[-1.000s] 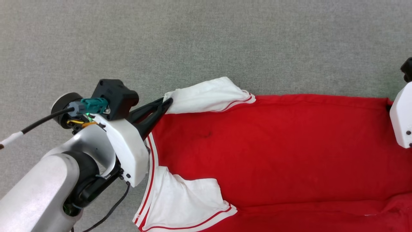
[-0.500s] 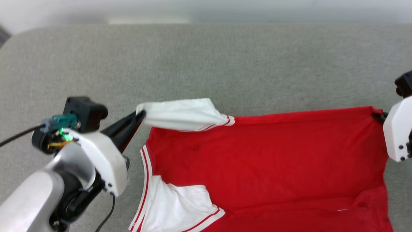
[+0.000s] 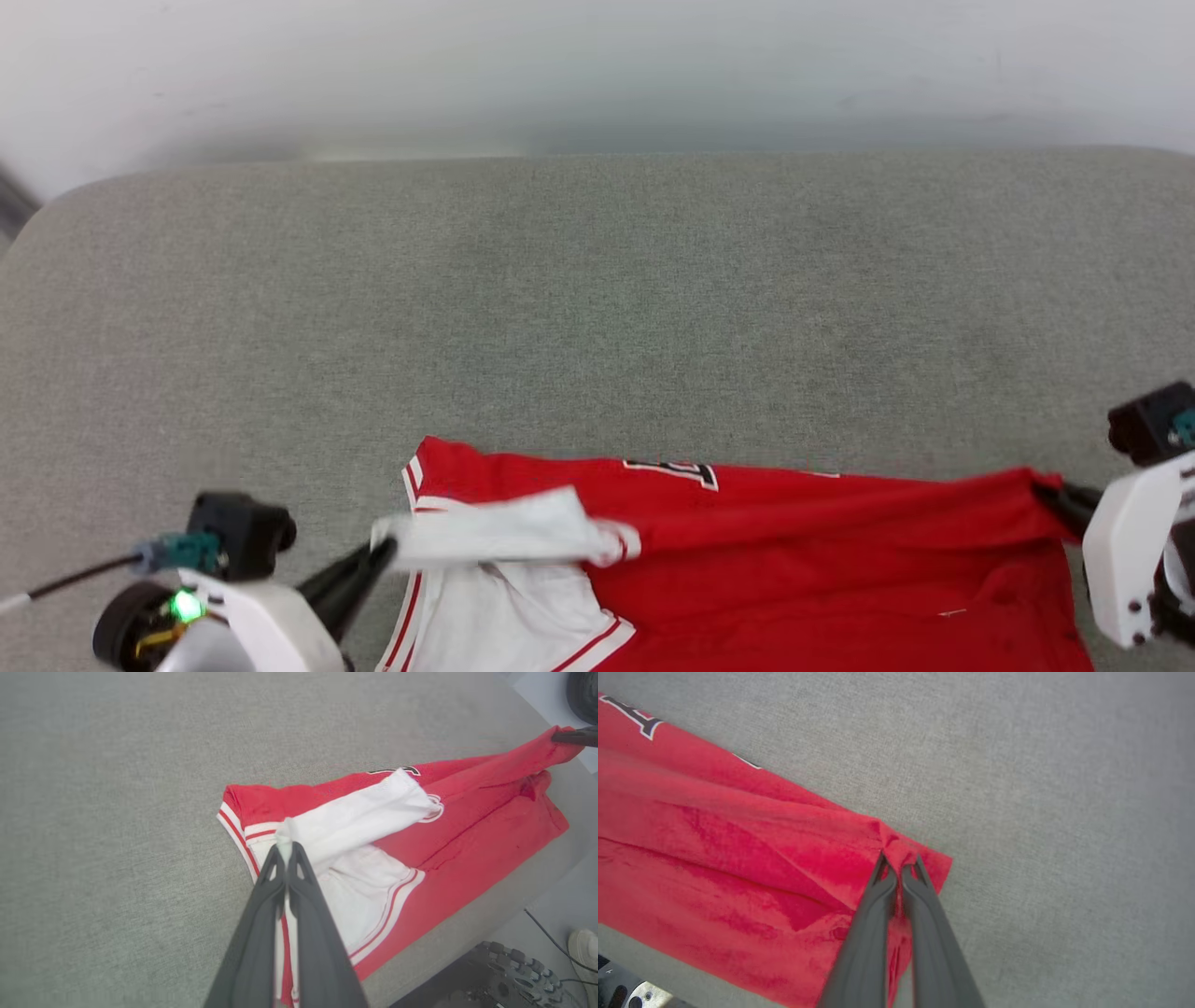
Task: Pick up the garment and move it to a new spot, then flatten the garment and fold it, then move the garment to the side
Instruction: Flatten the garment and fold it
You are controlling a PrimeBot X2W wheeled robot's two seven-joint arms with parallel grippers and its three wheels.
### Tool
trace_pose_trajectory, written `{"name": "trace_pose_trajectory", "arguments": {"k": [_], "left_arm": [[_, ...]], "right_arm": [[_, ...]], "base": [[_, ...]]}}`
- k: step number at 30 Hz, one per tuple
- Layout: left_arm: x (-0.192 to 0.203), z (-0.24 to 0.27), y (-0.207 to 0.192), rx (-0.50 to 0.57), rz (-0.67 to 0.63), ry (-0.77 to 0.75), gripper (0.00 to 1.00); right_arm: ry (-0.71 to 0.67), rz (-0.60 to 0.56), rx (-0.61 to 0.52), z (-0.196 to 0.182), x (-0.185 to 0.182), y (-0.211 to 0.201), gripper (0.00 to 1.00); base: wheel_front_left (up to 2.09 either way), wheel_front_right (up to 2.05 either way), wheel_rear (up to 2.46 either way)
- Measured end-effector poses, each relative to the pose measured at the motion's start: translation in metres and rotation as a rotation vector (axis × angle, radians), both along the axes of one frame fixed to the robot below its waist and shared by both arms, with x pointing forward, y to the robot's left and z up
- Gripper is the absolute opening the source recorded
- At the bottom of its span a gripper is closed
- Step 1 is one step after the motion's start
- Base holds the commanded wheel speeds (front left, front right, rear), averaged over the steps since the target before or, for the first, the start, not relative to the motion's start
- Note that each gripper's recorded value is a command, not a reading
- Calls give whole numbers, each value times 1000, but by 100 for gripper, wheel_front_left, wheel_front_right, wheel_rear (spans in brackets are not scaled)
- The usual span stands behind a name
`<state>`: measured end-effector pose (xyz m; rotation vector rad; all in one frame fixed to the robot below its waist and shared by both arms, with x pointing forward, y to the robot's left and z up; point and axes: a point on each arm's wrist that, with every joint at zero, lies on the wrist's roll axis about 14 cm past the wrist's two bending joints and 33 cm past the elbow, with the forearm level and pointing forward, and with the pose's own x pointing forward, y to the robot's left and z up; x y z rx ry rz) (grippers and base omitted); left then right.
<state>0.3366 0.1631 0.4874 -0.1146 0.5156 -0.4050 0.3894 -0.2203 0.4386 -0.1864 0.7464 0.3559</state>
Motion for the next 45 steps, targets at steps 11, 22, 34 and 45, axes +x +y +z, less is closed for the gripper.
{"name": "trace_pose_trajectory", "arguments": {"k": [11,22,34,45], "left_arm": [[-55,-75,-3,8,12,251,0],[-69,-109,-21,18,-47,322,0],[-42,-78,-19,-5,-1,114,100],[13,18,24,-103,272,-421,100]], "right_arm": [[145,31,-36,-44,-54,-1,0],[186,109,-119,-65,-67,0,0],[40,84,-16,-26,-41,14,100],[-147,-86,169,37,-9,13,100]], "base": [[0,0,0],[0,0,0],[0,0,0],[0,0,0]]}}
